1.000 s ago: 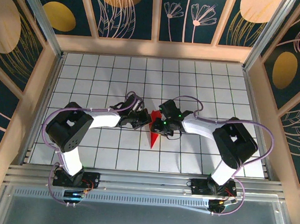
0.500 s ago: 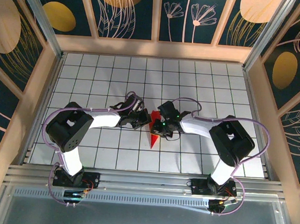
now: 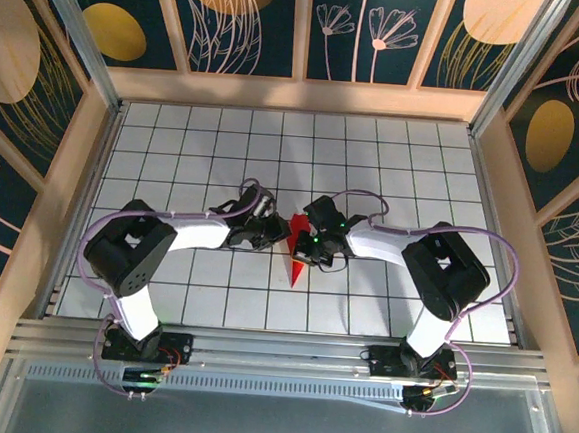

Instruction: Fold a paper plane with a square sheet of paper (fold left side to right side)

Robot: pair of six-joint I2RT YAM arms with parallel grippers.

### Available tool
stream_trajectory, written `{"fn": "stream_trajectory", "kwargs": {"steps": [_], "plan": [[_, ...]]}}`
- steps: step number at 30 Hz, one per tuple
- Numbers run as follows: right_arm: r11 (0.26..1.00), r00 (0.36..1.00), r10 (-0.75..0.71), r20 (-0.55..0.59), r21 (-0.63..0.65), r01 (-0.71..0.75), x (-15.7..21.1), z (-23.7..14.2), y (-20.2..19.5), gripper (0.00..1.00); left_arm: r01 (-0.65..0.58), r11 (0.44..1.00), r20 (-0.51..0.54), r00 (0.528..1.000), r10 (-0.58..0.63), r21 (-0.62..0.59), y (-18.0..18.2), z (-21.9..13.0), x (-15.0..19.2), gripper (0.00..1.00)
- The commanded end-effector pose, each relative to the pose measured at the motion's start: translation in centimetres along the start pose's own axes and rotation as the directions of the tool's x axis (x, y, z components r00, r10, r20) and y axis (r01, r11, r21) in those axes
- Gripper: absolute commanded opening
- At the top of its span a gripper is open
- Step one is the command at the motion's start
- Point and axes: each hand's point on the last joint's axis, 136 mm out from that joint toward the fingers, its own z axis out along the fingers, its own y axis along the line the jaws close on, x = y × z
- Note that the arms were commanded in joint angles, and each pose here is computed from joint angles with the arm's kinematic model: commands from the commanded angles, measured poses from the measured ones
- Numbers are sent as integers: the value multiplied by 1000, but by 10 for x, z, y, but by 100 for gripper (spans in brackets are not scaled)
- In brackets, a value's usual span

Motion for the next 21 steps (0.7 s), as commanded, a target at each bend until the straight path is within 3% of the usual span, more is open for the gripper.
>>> {"fn": "stream_trajectory", "kwargs": {"steps": [1,6,11,21], "plan": [[1000,999,-19,37,2,19,-10,-16,13,0,-15,998,148,989,5,65,-32,-35,-25,38],[994,996,-68,63,93,62,-26,-38,11,0,-32,998,320,947,11,62,-39,-89,-55,58],[978,990,-115,76,183,100,-51,-58,8,0,-57,998,498,865,61,-24,-25,-148,-76,70],[900,982,-186,24,405,160,-111,-73,-16,0,-86,973,626,753,203,-212,19,-210,-77,85]]}}
